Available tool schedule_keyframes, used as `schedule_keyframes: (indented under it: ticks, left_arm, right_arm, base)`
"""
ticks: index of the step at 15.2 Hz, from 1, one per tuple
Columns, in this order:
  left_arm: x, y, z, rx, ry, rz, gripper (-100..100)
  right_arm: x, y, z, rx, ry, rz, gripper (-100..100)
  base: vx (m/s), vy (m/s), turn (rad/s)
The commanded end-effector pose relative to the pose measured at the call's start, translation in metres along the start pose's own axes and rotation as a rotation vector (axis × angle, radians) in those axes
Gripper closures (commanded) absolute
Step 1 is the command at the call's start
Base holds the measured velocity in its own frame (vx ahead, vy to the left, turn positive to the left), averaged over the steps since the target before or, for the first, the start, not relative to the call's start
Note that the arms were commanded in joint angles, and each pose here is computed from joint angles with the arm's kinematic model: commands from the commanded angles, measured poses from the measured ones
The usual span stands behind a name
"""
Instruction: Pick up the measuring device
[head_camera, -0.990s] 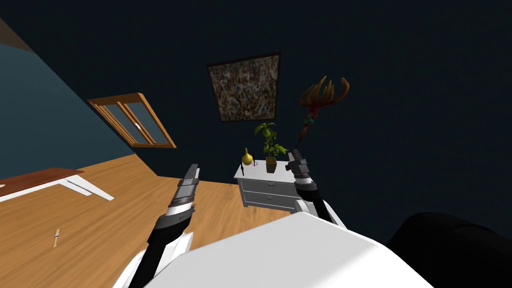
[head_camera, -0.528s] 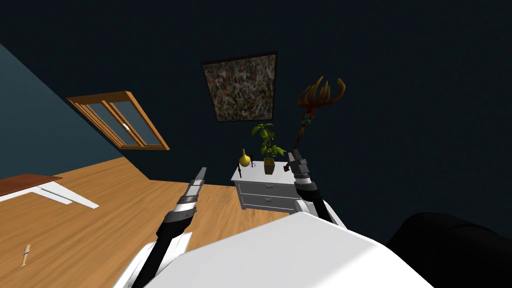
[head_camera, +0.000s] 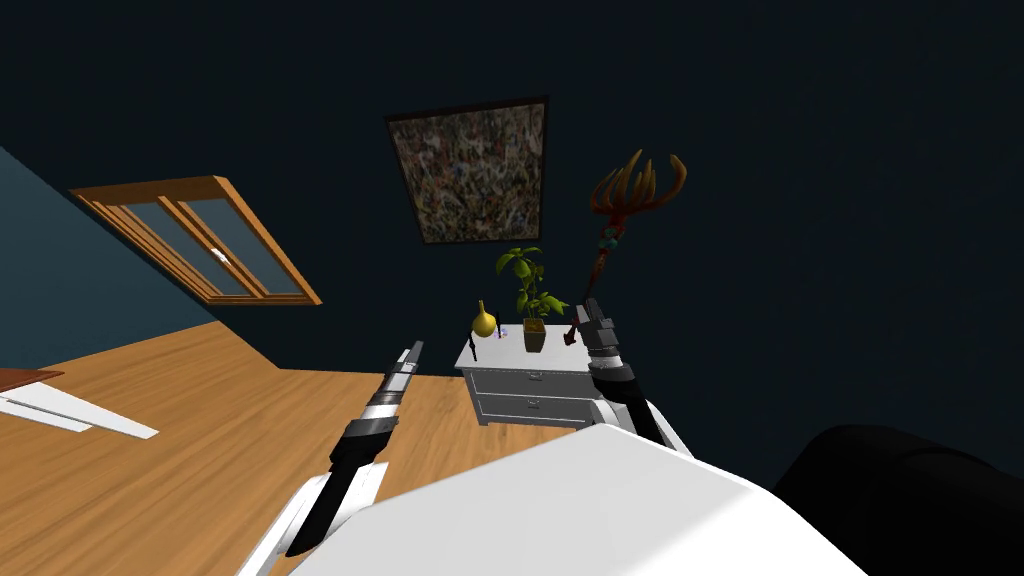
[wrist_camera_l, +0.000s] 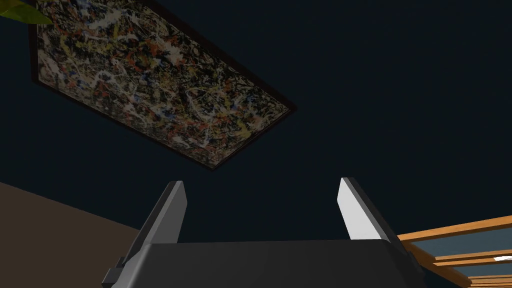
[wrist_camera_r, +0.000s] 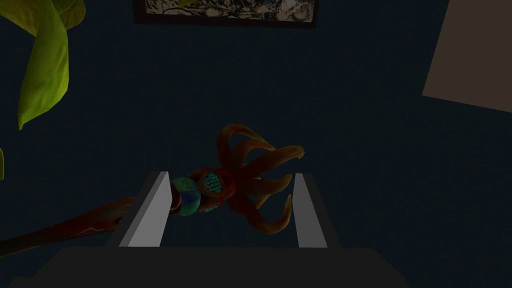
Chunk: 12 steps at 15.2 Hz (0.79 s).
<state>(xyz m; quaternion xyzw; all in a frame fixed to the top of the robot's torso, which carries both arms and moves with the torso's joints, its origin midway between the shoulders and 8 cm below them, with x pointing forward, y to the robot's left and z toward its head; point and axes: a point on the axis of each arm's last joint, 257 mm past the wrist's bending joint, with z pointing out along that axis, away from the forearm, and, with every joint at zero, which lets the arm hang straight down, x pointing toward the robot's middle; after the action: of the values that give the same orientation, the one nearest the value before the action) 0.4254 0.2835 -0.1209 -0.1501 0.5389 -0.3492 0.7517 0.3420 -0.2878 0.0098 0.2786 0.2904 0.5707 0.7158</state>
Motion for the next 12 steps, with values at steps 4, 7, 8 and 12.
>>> schedule_keyframes:
  ticks: [4, 7, 8, 12]
  left_arm:
    - [0.021, 0.029, -0.004, -0.054, 0.043, 0.055, -100]
    - [0.037, 0.048, -0.007, -0.092, 0.073, 0.088, -100]
    - [0.037, 0.048, -0.007, -0.092, 0.073, 0.088, -100]
    - [0.061, 0.074, -0.012, -0.144, 0.116, 0.130, -100]
  right_arm:
    - [0.000, 0.000, 0.000, 0.000, 0.000, 0.000, 0]
    - [0.000, 0.000, 0.000, 0.000, 0.000, 0.000, 0]
    - [0.000, 0.000, 0.000, 0.000, 0.000, 0.000, 0]
    - [0.000, 0.000, 0.000, 0.000, 0.000, 0.000, 0]
  base:
    - [0.048, -0.030, -0.061]
    - [0.044, -0.021, -0.056]
    - [0.041, -0.017, -0.049]
    - [0.054, -0.027, -0.064]
